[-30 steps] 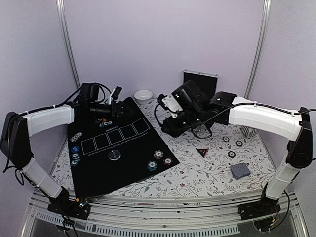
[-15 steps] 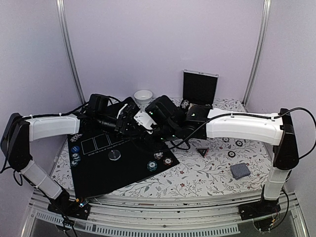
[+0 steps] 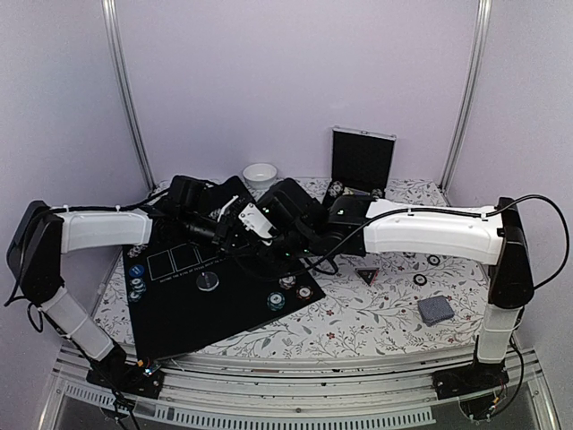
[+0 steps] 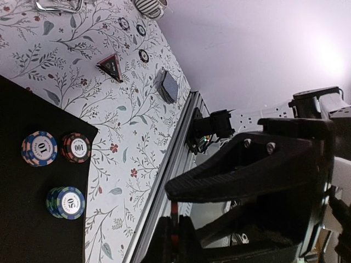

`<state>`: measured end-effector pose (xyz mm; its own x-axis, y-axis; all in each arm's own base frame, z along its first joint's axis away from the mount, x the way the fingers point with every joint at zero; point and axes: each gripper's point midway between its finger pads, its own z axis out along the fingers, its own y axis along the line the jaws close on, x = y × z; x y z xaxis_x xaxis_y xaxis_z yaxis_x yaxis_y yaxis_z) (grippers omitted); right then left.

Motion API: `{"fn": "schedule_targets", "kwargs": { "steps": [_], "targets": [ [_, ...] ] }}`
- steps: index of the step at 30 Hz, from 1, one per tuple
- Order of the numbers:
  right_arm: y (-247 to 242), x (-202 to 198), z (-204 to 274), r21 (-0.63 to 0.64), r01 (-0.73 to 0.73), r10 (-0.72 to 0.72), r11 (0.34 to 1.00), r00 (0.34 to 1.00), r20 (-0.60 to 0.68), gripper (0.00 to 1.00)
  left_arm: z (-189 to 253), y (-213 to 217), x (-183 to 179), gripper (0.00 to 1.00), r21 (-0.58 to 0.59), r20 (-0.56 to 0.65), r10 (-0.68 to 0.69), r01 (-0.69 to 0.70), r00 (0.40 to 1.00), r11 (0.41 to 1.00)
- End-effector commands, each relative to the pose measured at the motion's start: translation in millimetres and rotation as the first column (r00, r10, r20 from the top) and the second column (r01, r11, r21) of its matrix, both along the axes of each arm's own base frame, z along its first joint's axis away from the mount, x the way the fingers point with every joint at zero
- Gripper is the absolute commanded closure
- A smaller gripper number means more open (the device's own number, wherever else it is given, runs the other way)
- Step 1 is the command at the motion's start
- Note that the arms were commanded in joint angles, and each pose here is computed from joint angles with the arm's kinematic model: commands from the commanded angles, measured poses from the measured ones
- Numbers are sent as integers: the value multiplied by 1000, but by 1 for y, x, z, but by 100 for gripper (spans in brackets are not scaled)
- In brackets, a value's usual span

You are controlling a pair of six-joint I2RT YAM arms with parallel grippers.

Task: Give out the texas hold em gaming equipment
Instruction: Pass from the right arm to the left

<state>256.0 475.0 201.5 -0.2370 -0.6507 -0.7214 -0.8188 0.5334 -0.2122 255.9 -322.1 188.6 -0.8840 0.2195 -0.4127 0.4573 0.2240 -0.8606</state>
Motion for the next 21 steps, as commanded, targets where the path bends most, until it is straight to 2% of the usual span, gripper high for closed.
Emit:
{"fn": "schedule_targets", "kwargs": {
  "steps": [1, 2, 3, 4, 5, 8, 9, 14, 21],
  "targets": [
    [0, 15, 14, 29, 62, -63, 998, 996, 58, 96, -8, -1, -9, 100, 22, -18, -28, 28, 999, 999],
    [-1, 16, 13, 25, 71, -72, 997, 995, 62, 96, -8, 0, -7, 100, 31, -10, -17, 17, 1000, 999],
    [-3, 18, 12, 19, 79, -80, 997, 995, 67, 91, -10, 3, -3, 100, 50, -12, 4, -3, 1000, 999],
    [-5, 19, 11, 12, 91, -91, 996, 993, 74, 73, -11, 7, 1, 100, 68, -7, 31, -31, 999, 997],
    [-8, 20, 10, 5, 103, -103, 995, 991, 81, 62, -14, 13, 7, 100, 88, -2, 68, -68, 998, 994],
    [-20, 24, 10, -4, 153, -152, 988, 983, 102, 10, -29, 51, 35, 100, 159, -13, 248, -243, 969, 957],
    [-24, 26, 10, -2, 171, -169, 985, 980, 106, 1, -35, 71, 44, 100, 180, -24, 325, -315, 946, 932],
    [-46, 29, 5, -16, 223, -220, 975, 969, 109, 1, -82, 170, 42, 100, 342, -61, 648, -594, 759, 728],
    [-59, 33, -4, -19, 240, -237, 971, 966, 105, 1, -127, 250, -6, 100, 487, -97, 884, -752, 458, 443]
  ]
}}
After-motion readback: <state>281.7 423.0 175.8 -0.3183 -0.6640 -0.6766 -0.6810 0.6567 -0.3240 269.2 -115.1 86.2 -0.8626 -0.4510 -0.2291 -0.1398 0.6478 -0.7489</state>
